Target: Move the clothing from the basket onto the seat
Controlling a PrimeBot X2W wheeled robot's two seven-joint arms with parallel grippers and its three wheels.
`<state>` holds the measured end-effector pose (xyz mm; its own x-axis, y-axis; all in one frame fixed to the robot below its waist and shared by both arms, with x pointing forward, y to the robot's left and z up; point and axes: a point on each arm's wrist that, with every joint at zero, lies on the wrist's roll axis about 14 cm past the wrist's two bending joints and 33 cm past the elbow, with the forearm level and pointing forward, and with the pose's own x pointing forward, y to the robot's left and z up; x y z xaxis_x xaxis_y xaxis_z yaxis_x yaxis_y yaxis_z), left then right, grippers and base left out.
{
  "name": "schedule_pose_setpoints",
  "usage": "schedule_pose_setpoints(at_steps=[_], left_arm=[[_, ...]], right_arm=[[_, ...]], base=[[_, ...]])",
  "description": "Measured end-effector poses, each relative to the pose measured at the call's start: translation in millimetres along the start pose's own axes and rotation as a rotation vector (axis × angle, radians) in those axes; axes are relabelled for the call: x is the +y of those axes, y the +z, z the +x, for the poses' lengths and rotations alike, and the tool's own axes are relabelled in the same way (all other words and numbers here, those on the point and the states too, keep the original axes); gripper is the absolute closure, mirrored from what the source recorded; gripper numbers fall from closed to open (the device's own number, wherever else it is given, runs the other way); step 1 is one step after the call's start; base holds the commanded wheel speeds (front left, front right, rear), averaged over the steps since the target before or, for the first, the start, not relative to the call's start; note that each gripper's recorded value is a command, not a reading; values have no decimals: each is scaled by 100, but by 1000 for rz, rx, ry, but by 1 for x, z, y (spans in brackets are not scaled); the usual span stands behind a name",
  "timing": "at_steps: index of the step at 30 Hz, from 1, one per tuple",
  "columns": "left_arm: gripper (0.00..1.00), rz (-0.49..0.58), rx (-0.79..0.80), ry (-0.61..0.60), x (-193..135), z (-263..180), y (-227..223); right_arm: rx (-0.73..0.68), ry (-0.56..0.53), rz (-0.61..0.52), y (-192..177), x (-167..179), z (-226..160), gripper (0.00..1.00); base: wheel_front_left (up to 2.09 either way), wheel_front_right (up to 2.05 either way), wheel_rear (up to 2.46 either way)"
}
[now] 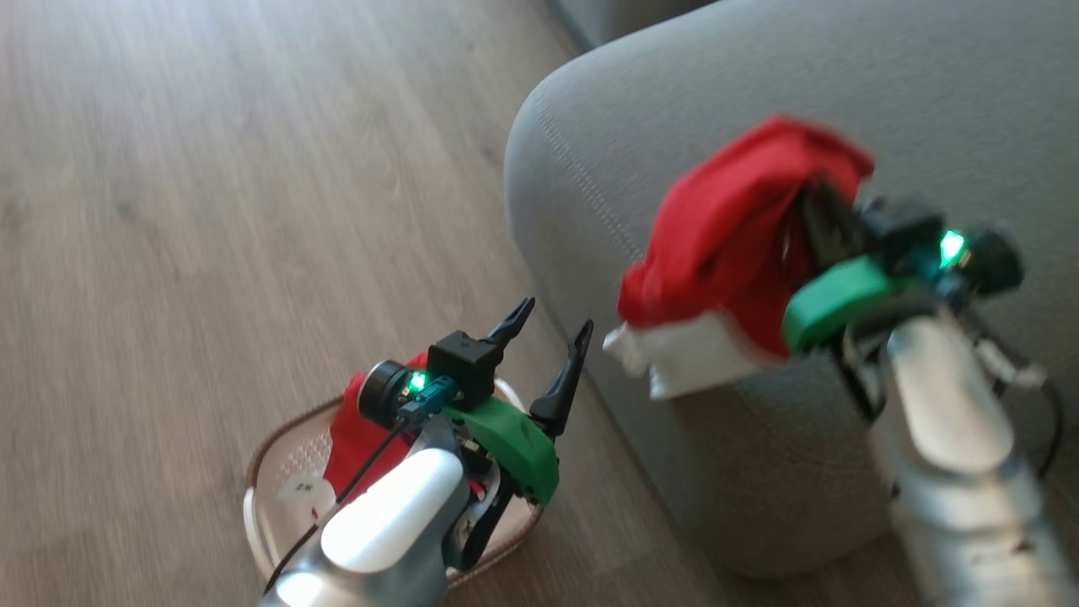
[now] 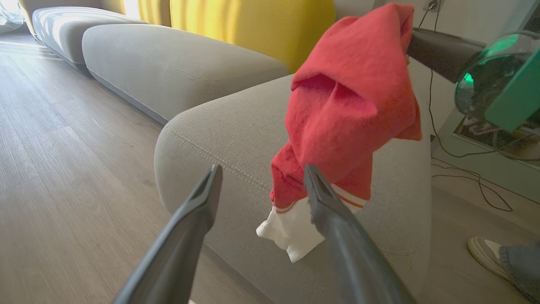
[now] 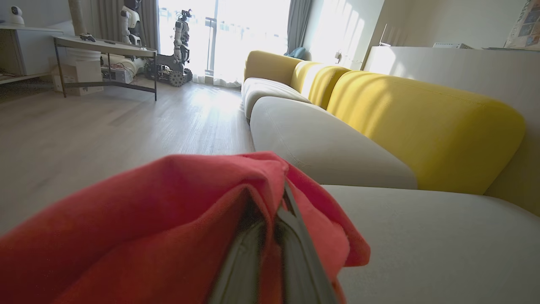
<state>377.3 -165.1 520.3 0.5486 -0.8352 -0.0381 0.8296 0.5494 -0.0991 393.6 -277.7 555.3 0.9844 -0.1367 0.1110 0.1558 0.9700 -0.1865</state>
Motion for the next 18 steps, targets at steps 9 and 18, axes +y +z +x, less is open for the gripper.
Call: schedule_pose_setpoints(at_steps=[9, 18], left_arm=[[0, 18, -12, 88, 58, 3, -5], [0, -9, -50, 165, 115, 5, -19]], right_arm=[[-117, -16, -87, 58, -25, 100, 100], [-164, -50, -160, 85, -40, 199, 100]], base=[[0, 0, 0], [0, 0, 0]])
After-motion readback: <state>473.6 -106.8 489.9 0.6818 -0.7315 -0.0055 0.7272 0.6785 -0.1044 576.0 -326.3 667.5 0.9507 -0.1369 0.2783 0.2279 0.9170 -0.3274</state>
